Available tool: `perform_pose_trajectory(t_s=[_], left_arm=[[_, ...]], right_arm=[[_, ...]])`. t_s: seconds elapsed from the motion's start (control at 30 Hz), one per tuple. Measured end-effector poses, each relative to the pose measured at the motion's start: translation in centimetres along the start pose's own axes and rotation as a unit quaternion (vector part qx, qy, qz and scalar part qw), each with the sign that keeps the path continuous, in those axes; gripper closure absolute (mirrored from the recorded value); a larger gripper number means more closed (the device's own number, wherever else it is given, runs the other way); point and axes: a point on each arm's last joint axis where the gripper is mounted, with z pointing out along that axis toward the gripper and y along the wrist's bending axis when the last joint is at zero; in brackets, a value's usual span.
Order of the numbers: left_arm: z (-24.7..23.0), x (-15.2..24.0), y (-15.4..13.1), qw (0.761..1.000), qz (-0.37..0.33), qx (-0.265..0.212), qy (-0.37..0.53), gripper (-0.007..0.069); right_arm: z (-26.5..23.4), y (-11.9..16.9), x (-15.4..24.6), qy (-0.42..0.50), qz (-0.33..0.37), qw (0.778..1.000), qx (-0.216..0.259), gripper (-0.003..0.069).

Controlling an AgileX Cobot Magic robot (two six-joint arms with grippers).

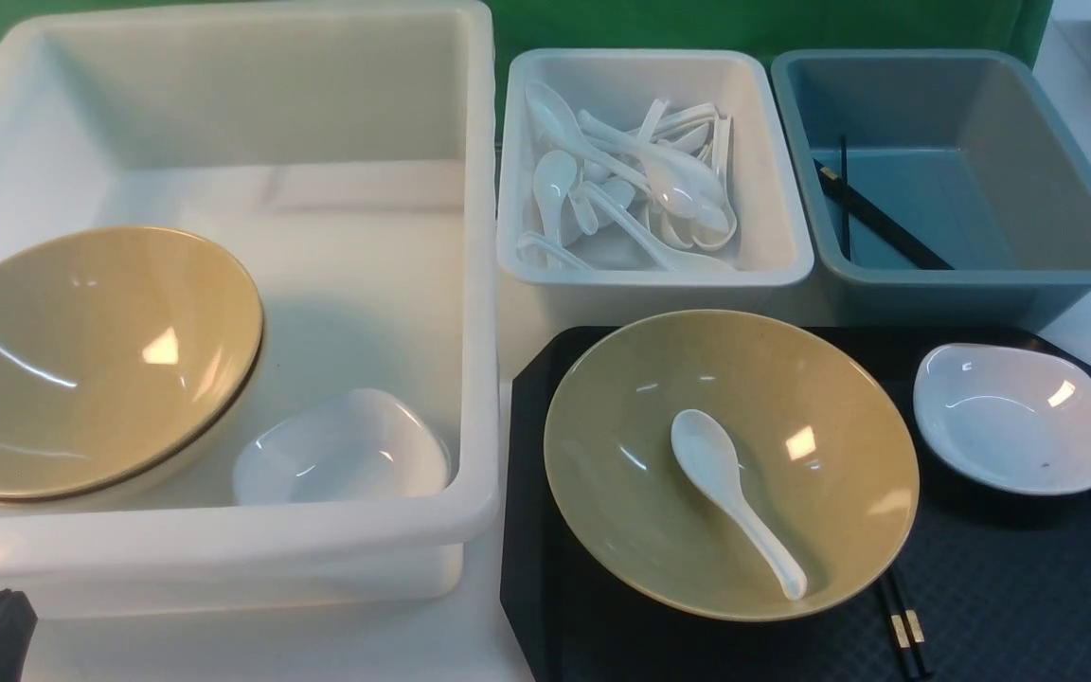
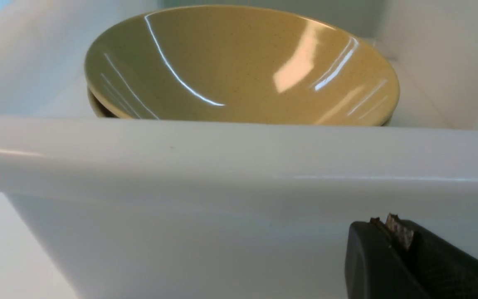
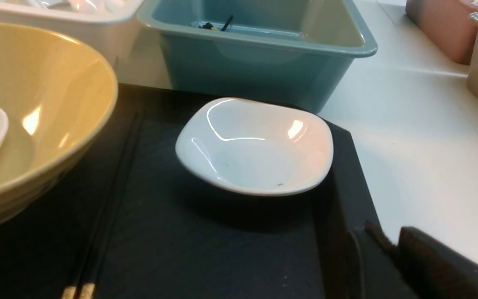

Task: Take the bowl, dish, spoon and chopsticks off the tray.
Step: Use the left arm to grab the soup spoon in the middle

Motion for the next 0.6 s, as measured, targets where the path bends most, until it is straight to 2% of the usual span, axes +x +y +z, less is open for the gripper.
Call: perform_pose_trajectory(t_s=[0.47, 0.5, 0.53, 0.6], left_arm=[[0.0, -0.7, 0.0, 0.999, 0.000, 0.003, -0.040, 0.0631], [-0.1, -1.2, -0.1, 0.998, 0.001, 0.023, -0.064, 0.0631], [-0.1, -1.3, -0.1, 0.997, 0.000, 0.005, -0.072, 0.0631], [-0.3, -2.4, -0.2, 0.991, 0.000, 0.009, -0.132, 0.0631]], right_arm=[[0.0, 0.0, -0.3, -0.019, -0.002, 1.000, 0.002, 0.0513], [0.0, -0.1, -0.9, -0.051, -0.002, 0.999, 0.007, 0.0512], [-0.1, -0.1, -1.1, -0.062, -0.002, 0.998, 0.008, 0.0511], [-0.3, -0.3, -2.4, -0.132, -0.002, 0.991, 0.017, 0.0508]])
